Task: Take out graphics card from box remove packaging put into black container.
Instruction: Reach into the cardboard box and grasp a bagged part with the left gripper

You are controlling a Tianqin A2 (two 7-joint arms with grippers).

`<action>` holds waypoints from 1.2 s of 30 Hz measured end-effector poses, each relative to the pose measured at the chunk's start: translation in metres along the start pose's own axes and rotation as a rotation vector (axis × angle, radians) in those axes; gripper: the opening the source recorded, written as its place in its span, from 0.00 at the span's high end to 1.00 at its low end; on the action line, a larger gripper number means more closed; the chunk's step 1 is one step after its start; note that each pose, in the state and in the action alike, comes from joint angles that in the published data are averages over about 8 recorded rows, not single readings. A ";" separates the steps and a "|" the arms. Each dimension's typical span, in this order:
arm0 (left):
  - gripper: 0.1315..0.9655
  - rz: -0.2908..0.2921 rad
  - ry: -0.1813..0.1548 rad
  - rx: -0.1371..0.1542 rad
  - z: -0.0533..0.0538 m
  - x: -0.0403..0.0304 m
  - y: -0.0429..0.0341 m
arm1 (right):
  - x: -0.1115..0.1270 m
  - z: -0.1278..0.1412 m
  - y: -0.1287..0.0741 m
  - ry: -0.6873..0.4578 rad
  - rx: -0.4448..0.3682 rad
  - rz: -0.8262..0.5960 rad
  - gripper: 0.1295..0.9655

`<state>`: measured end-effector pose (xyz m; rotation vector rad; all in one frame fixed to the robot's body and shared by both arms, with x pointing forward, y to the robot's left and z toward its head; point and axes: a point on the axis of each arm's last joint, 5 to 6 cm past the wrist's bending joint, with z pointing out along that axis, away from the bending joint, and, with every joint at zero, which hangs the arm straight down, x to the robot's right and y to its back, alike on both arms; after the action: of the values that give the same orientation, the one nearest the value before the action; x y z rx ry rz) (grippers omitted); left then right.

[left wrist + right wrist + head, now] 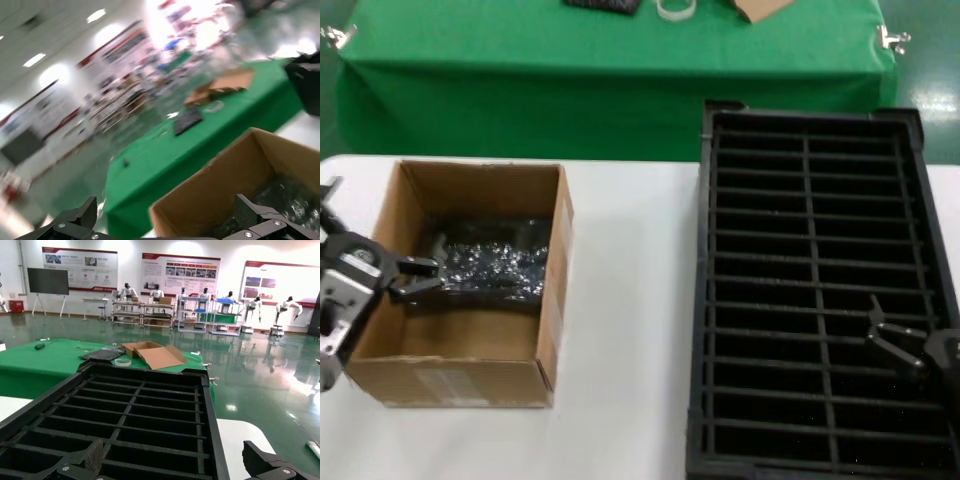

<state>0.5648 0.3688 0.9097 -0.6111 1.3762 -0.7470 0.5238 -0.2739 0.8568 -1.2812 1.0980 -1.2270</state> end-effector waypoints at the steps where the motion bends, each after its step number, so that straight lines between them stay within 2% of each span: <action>1: 0.00 0.044 0.022 0.007 0.005 -0.0021 0.0018 | 0.000 0.000 0.000 0.000 0.000 0.000 0.00; 5: 0.00 0.205 0.131 0.042 0.024 -0.0055 0.0098 | 0.000 0.000 0.000 0.000 0.000 0.000 0.00; 10: 0.00 0.381 0.271 0.095 0.043 -0.0013 0.0217 | 0.000 0.000 0.000 0.000 0.000 0.000 0.00; 14: 0.00 0.515 0.351 0.139 0.061 0.0023 0.0296 | 0.000 0.000 0.000 0.000 0.000 0.000 0.00; 19: 0.00 0.650 0.394 0.189 0.080 0.0043 0.0363 | 0.000 0.000 0.000 0.000 0.000 0.000 0.00; 25: 0.00 0.777 0.402 0.247 0.096 0.0048 0.0430 | 0.000 0.000 0.000 0.000 0.000 0.000 0.00; 30: 0.00 0.872 0.423 0.295 0.101 0.0014 0.0499 | 0.000 0.000 0.000 0.000 0.000 0.000 0.00; 33: 0.00 0.911 0.453 0.319 0.100 -0.0022 0.0550 | 0.000 0.000 0.000 0.000 0.000 0.000 0.00; 36: 0.00 0.929 0.484 0.330 0.098 -0.0058 0.0594 | 0.000 0.000 0.000 0.000 0.000 0.000 0.00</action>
<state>0.6689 0.4068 0.8787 0.5043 1.7062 -0.3354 0.5238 -0.2739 0.8568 -1.2812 1.0980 -1.2270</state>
